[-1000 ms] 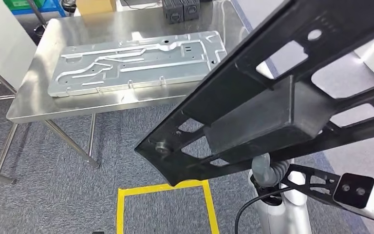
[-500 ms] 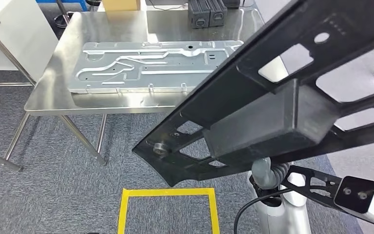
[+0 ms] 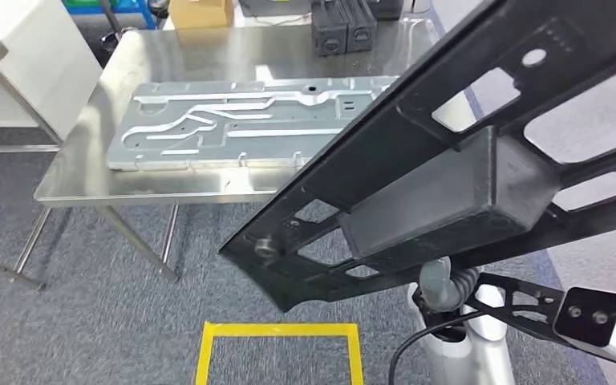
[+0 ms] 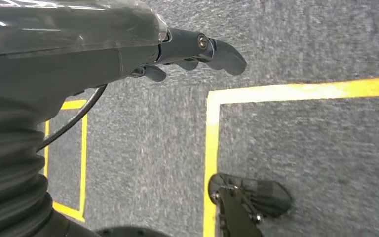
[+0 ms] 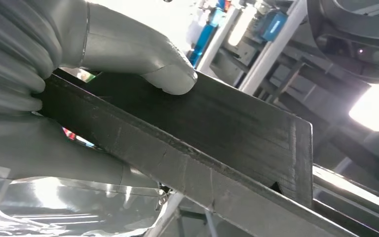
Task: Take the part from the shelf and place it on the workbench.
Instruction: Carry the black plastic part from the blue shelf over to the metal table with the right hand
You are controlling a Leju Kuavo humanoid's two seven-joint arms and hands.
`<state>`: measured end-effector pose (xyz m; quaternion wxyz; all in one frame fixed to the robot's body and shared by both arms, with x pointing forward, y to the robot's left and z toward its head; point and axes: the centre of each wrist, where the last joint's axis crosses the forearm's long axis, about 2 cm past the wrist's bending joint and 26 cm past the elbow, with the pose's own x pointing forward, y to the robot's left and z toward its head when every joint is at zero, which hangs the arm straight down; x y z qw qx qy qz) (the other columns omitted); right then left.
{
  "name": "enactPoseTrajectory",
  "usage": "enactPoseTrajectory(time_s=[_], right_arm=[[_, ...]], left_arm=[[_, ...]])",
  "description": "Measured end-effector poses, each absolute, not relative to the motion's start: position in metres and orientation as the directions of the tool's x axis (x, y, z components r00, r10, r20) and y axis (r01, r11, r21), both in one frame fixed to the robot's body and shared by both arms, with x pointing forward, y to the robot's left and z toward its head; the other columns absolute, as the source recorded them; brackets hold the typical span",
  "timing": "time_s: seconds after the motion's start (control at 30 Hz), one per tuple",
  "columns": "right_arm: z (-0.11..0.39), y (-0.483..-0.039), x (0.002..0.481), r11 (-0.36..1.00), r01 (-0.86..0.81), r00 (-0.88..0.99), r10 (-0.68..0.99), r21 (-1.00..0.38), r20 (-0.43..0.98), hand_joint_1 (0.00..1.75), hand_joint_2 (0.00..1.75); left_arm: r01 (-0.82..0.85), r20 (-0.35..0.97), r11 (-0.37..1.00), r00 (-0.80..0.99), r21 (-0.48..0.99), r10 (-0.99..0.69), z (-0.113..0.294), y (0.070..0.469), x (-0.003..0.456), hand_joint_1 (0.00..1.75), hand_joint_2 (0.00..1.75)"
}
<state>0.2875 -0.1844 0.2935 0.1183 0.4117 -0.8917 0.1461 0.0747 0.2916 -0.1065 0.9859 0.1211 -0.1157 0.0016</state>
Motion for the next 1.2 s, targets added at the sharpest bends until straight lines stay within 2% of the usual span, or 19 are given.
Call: enactPoseTrajectory(time_s=[1.2], right_arm=[[0.2883, -0.1862, 0.2839, 0.668, -0.718, -0.69, -0.646, -0.196, 0.326, 1.75, 1.75]], left_arm=[[-0.051, 0.237, 0.973, 0.971, 0.225, -0.004, -0.1063, 0.2915, 0.0759, 0.0, 1.75]])
